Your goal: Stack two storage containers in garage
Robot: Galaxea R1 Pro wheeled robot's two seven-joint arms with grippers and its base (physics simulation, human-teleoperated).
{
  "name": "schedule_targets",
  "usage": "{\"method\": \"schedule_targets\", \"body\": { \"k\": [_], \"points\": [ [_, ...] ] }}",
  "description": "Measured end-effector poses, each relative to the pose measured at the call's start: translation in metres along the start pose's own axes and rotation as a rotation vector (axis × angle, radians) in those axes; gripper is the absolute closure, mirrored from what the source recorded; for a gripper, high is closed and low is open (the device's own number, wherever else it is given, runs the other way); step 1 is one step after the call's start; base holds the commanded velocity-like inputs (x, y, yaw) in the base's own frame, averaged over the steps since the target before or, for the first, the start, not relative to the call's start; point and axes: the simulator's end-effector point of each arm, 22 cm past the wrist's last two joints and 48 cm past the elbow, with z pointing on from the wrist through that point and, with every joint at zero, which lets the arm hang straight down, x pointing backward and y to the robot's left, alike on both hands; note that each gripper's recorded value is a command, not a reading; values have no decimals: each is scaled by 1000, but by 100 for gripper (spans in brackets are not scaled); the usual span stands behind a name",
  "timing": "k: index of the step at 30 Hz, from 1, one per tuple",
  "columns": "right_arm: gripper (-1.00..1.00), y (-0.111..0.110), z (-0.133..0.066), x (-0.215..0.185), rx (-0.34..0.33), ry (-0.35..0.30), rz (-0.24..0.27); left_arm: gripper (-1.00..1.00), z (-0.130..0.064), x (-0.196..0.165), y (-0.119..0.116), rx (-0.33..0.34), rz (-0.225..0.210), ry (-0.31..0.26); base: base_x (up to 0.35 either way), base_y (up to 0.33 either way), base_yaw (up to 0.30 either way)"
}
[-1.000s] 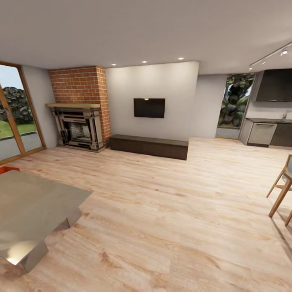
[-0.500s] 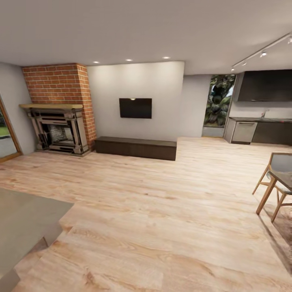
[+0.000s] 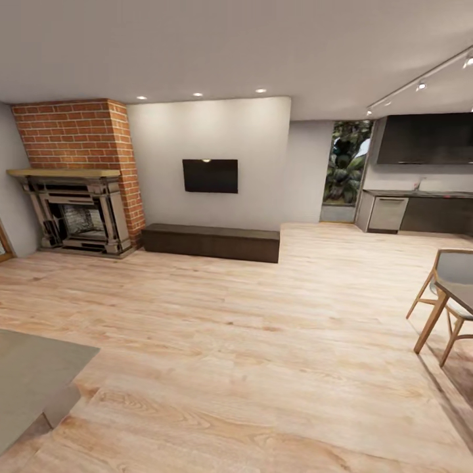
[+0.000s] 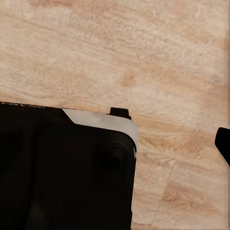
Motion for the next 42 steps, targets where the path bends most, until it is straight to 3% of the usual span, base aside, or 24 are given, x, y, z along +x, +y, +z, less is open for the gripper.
{"method": "schedule_targets", "body": {
  "k": [42],
  "points": [
    [-100,5,0,-1,-2,-3,-3,-100,0,0,0,2,0,0,323,0,0]
  ]
}}
